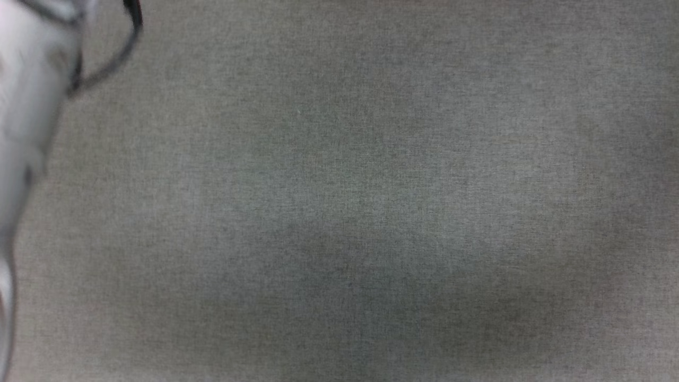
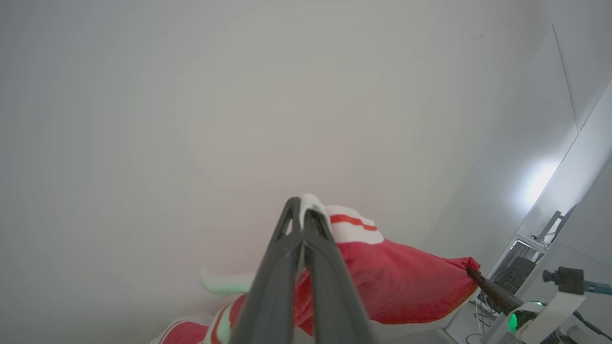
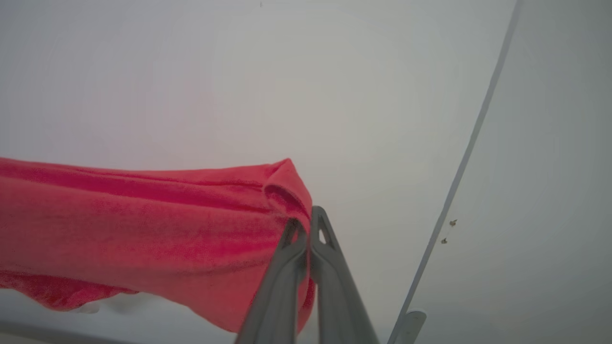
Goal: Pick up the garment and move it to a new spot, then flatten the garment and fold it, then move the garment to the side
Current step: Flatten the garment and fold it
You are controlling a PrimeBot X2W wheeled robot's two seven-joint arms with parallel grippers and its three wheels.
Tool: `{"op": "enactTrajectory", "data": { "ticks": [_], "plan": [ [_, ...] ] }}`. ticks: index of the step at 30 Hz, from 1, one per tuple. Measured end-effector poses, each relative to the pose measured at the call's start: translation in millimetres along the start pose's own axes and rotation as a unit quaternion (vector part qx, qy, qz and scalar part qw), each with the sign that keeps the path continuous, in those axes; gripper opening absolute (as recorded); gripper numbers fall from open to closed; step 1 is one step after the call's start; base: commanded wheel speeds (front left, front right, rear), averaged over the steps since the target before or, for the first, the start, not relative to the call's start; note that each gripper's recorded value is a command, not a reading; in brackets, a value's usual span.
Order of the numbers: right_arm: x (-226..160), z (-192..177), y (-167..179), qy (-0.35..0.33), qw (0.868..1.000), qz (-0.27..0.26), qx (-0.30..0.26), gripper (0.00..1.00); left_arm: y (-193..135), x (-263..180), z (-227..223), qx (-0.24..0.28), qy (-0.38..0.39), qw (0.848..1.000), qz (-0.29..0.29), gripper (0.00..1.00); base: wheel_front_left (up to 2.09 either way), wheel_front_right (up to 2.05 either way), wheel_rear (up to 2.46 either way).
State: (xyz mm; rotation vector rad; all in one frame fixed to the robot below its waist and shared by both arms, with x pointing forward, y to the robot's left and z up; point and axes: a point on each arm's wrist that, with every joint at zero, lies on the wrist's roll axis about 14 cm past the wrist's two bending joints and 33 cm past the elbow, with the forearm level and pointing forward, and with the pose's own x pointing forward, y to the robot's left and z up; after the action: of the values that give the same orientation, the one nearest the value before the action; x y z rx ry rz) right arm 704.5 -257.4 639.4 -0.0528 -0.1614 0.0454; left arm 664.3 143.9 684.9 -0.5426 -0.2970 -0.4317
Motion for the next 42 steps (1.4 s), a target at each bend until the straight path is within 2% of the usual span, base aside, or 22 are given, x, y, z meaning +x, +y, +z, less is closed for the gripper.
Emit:
{"op": "enactTrajectory", "data": {
  "ticks": [5,9,15,21,31,38,40,42],
  "plan": [
    [-36,-74,15,0.083,0.996,0.027,0.007,0.0,15,-55,-54,-0.059,0.05,0.997,0.026,0.0,0.0,0.0,0.0],
    [-83,-130,27,0.159,0.985,0.052,0.031,0.0,21,-118,-102,-0.068,0.109,0.99,0.05,0.0,0.0,0.0,0.0],
    [-163,-175,24,0.239,0.966,0.075,0.063,0.0,3,-194,-134,-0.103,0.153,0.98,0.073,0.0,0.0,0.0,0.0],
    [-223,-175,20,0.273,0.954,0.089,0.087,0.0,-16,-262,-145,-0.1,0.201,0.971,0.084,0.0,0.0,0.0,0.0],
    [-300,-153,20,0.301,0.943,0.111,0.085,0.0,-52,-330,-137,-0.095,0.244,0.962,0.073,0.0,0.0,0.0,0.0],
    [-348,-145,29,0.325,0.935,0.094,0.104,0.0,-65,-354,-131,-0.123,0.245,0.958,0.085,0.0,0.0,0.0,0.0],
    [-352,-142,37,0.326,0.934,0.091,0.113,0.0,-64,-351,-128,-0.12,0.24,0.959,0.085,0.0,0.0,0.0,0.0],
    [-347,-132,42,0.314,0.939,0.091,0.107,0.0,-63,-348,-128,-0.116,0.24,0.961,0.08,0.0,0.0,0.0,0.0]
  ]
}}
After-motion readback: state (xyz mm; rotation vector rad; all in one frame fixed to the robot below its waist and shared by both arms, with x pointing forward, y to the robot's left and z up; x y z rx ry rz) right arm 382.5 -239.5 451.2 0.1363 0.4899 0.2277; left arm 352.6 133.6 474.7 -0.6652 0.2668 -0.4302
